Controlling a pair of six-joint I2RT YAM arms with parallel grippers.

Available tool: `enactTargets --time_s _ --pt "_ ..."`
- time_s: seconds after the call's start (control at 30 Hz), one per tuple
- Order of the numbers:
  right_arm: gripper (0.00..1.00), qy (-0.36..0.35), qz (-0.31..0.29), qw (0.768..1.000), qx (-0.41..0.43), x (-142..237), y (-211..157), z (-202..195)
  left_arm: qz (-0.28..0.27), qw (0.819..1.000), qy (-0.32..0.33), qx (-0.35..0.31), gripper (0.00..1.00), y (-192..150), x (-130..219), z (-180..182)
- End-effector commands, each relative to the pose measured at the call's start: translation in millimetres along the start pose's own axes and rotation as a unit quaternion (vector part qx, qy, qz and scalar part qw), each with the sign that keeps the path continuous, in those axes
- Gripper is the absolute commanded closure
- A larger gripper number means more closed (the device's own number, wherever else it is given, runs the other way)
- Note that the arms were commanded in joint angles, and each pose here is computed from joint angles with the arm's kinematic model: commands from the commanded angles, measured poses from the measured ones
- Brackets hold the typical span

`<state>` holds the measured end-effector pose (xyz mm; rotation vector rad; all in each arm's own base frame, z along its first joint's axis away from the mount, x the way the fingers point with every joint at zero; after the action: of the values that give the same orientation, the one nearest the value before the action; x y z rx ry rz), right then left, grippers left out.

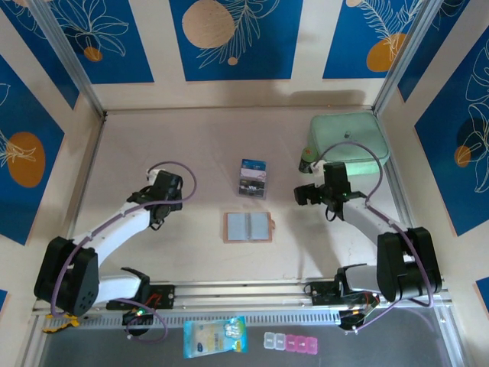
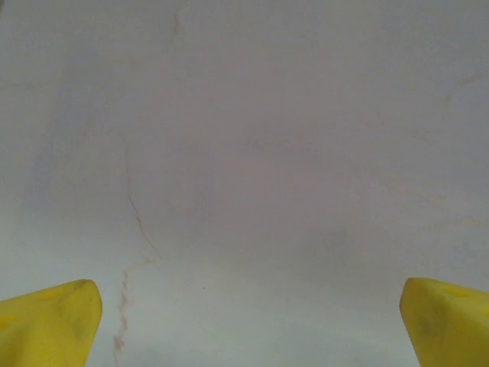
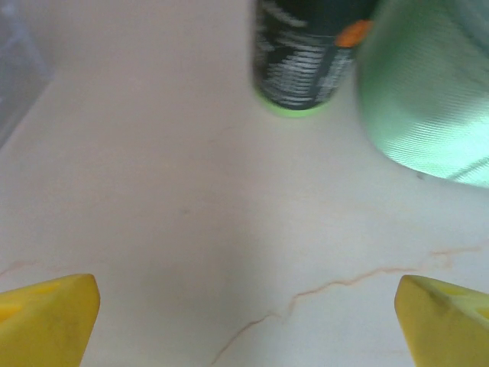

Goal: Take the credit cards out of the card holder

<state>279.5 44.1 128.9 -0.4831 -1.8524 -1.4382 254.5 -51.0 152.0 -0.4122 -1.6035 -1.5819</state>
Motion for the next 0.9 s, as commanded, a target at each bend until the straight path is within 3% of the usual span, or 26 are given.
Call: enactTargets --time_s 0.0,0.13,0.47,0.57,0.67,0.87 --pt "0.0 -0.049 -0.089 0.993 -0.064 0.9 12.8 -18.7 -0.045 0.999 0.005 -0.027 0.01 24.3 -3.8 5.9" --pt "0.01 -0.073 -0.116 0.985 -0.102 -1.5 12.7 -33.6 -0.106 0.992 -0.007 -0.07 0.01 27.7 -19.3 3.6" --pt "0.01 -0.074 -0.209 0.969 -0.105 -7.1 26.2 -43.9 -0.18 0.978 -0.105 0.0 0.01 32.6 -51.2 15.6" --pt "0.01 -0.072 -0.216 0.968 -0.107 -15.4 21.8 -45.2 -0.187 0.974 -0.126 0.021 0.01 36.5 -55.7 21.0" --pt "0.01 -0.069 -0.218 0.967 -0.11 -22.3 17.7 -45.9 -0.228 0.961 -0.153 0.029 0.01 39.6 -53.8 20.1" --pt "0.01 -0.05 -0.217 0.97 -0.096 -28.6 17.1 -42.6 -0.242 0.958 -0.155 0.019 0.01 39.9 -56.8 19.6"
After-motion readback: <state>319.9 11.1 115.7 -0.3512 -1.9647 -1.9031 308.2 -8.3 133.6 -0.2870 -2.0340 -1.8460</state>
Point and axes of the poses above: each hand's point on the last joint's axis, 136 mm out from that joint toward the fingers, its own x axis back along the fingers, its own z axis along the line the jaws close on, y = z × x, the point moved 8 cm from there along x, back along the fingers, and after that the axes turned 8 degrees about x, right-handed, at the moved point
